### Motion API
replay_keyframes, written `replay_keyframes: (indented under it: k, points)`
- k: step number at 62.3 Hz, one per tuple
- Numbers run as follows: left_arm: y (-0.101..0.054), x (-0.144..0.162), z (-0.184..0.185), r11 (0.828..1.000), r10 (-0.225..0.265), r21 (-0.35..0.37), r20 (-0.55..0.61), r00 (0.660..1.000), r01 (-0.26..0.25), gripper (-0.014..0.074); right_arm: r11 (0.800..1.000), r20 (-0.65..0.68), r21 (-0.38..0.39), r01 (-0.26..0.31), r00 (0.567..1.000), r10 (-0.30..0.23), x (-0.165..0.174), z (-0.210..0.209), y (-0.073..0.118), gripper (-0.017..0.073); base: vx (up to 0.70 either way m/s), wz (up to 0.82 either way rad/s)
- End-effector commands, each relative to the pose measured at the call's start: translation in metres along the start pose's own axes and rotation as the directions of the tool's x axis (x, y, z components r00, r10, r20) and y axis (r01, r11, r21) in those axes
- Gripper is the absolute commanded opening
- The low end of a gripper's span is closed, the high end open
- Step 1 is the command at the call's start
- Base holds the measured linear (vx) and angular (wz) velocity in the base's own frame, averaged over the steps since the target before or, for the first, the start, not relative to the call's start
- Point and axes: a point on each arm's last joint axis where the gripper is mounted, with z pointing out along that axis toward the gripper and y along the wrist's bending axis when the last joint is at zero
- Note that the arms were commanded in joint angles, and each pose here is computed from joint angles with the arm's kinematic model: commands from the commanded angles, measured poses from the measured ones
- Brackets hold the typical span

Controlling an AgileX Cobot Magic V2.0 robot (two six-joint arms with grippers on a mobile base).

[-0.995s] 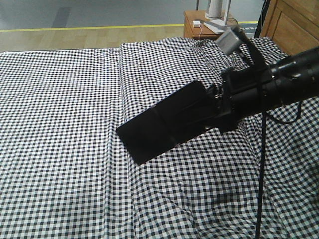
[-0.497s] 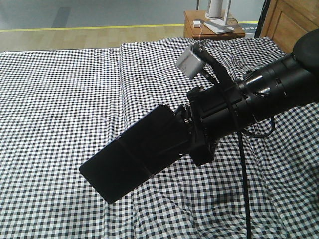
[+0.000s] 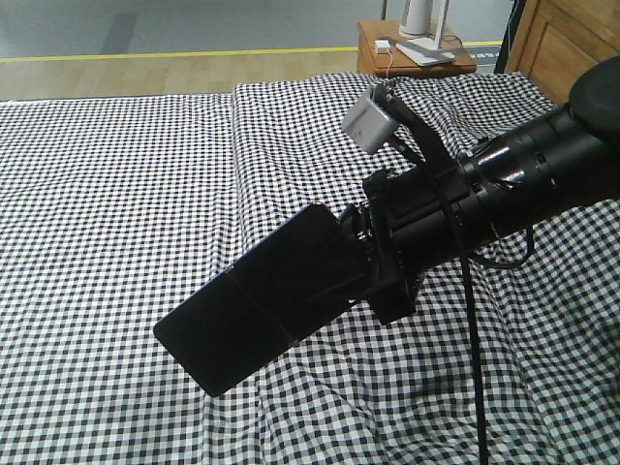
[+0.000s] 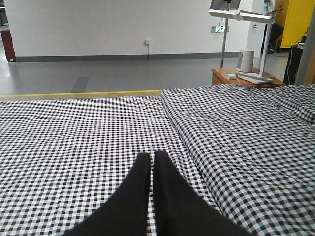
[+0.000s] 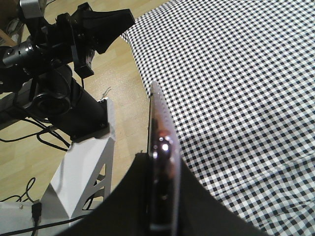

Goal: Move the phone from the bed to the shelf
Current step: 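Lift the phone off the bed with the right gripper, then hold the phone in the right gripper while the base turns away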

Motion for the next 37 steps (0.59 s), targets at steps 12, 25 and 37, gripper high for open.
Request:
replay_keyframes:
  k: [12, 25, 37]
  points:
    - [0.0016, -0.0142, -0.0030, 1.000, -0.014, -0.009, 0.107, 0.994, 0.015, 0.0001, 0.996, 0.065, -0.076, 0.037, 0.997, -0.032, -0.0115, -0.0121, 0.0219, -0.0002, 0.00, 0.00]
    - [0.0016, -0.0142, -0.0030, 1.000, -0.014, -0.009, 0.107, 0.994, 0.015, 0.0001, 0.996, 0.065, -0.076, 0.037, 0.997, -0.032, -0.0115, -0.0121, 0.0219, -0.0002, -0.01, 0.03]
    - [0.0016, -0.0142, -0.0030, 1.000, -0.014, -0.009, 0.107, 0.994, 0.015, 0.0001, 0.996, 0.065, -0.075, 0.038, 0.997, -0.033, -0.0115, -0.0121, 0.0219, -0.0002, -0.03, 0.10]
